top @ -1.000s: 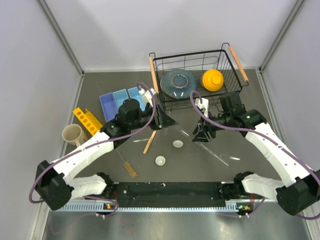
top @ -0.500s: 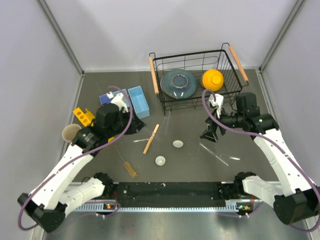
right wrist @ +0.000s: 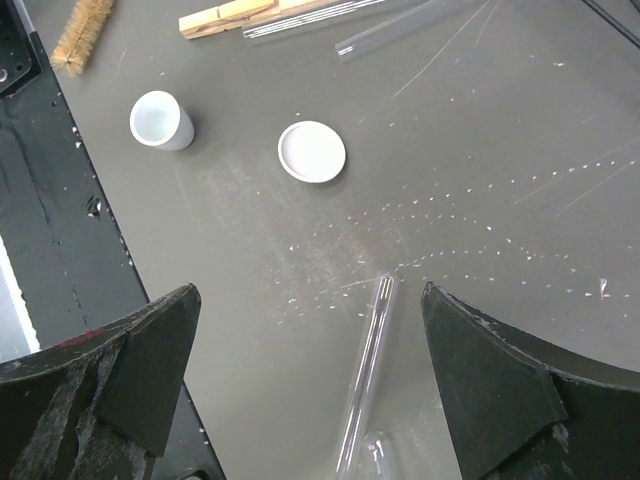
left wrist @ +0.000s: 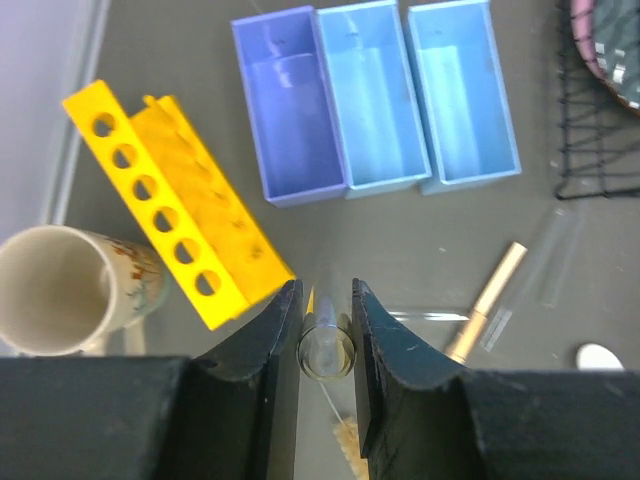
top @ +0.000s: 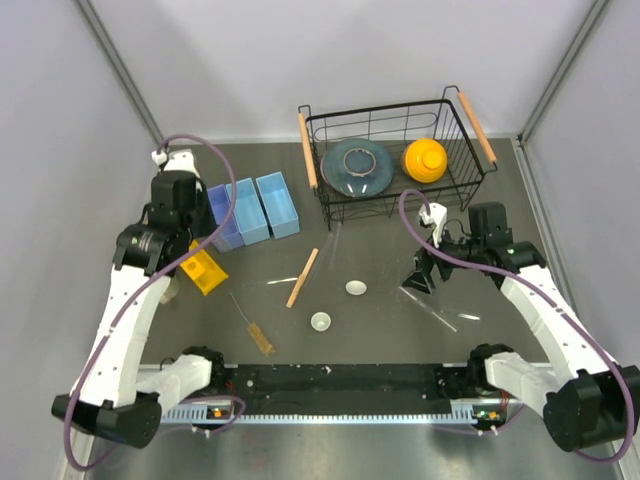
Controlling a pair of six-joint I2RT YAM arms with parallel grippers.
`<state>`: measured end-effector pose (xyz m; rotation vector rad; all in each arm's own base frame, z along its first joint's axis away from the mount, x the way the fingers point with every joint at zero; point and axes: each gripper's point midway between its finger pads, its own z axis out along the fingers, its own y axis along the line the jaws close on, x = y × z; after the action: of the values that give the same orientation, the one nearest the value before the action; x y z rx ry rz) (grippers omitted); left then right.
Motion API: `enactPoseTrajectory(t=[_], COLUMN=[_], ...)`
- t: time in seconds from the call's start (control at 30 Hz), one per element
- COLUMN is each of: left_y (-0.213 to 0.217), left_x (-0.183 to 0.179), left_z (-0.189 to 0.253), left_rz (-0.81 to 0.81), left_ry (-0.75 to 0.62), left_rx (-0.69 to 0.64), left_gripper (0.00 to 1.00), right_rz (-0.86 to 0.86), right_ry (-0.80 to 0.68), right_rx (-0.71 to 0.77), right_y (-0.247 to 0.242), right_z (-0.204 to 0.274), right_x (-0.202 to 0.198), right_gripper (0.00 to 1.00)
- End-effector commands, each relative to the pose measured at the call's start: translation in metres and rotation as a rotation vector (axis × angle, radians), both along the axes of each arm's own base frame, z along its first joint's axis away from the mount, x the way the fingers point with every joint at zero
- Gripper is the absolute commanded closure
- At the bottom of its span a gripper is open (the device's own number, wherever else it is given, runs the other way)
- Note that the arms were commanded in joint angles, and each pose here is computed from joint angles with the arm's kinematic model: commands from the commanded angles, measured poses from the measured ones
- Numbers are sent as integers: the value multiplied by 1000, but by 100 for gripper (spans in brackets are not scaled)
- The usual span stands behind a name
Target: Organize the chemistry lab equipment
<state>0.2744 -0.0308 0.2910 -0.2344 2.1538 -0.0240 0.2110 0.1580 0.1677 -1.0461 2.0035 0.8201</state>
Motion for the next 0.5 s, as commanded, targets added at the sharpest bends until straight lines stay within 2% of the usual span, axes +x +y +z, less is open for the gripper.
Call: enactPoseTrajectory(t=[0.0,0.47], left_y=[36,143], left_x=[23,86], left_z=[20,10], left_rz=[89,378], left_ry=[-42,-71], left_rx=[106,28], left_gripper=[90,90], right_rz=[15,14], right_ry=[-71,-42], right_rx=[37,36], right_y=[4,4], right_z=[12,6], right_x=[4,4], right_gripper=[7,7])
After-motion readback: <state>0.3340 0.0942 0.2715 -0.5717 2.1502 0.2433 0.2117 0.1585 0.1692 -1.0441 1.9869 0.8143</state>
